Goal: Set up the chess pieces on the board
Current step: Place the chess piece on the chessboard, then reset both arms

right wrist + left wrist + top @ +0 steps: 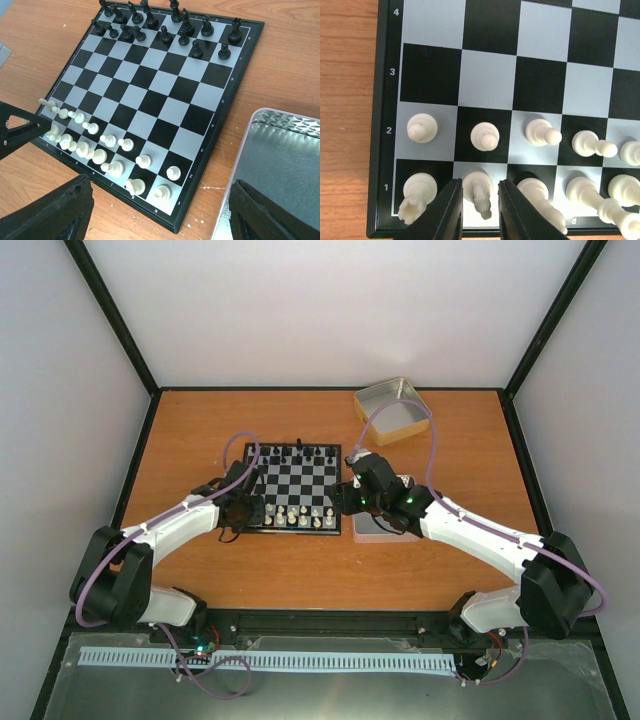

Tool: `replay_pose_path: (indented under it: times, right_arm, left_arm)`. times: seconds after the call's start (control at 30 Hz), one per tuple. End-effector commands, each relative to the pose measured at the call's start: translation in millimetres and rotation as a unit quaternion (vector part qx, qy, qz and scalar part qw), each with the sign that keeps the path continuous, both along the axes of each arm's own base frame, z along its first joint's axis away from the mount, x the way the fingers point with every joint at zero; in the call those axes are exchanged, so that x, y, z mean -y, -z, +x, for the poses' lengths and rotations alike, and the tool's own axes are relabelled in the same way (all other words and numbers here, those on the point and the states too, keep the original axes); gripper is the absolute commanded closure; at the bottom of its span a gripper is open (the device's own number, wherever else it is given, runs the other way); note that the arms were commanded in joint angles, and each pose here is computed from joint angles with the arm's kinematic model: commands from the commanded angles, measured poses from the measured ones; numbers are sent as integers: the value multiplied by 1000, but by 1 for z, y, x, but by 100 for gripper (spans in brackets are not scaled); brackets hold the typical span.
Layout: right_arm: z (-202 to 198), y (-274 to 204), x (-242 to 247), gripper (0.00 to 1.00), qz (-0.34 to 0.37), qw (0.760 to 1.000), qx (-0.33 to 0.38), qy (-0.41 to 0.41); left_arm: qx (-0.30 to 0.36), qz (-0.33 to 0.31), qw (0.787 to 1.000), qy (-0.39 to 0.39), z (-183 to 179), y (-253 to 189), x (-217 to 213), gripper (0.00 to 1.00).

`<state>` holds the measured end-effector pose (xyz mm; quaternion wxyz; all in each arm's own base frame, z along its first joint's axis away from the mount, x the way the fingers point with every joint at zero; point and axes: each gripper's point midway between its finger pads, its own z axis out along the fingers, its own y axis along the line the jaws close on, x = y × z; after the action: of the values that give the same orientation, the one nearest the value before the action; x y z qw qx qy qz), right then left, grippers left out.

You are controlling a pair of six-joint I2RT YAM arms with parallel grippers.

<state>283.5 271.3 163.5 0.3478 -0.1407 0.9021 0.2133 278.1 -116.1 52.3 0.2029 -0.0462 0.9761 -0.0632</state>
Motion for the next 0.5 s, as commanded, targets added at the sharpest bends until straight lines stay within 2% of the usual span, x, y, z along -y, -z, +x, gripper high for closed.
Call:
replay_pose_path:
  times: [0.0,0.17,0.33,0.4,0.47]
  right_arm:
    - [1,-6,6,26,3,1000,9,13]
    - [1,-12,11,26,4,1000,10,28]
    - [2,-30,31,26,-5,997,23,68]
    - [1,-39,49,23,-23,994,33,99]
    - [-2,-50,73,16,-38,988,49,138]
  left_arm:
    - [6,-2,1000,8,4,-10,4,76]
    - [24,-30,999,11,6,-36,11,68]
    - [70,-39,997,5,12,-86,10,59]
    - [102,-44,994,4,14,-112,7,53]
    - [141,-50,989,6,13,-140,4,48]
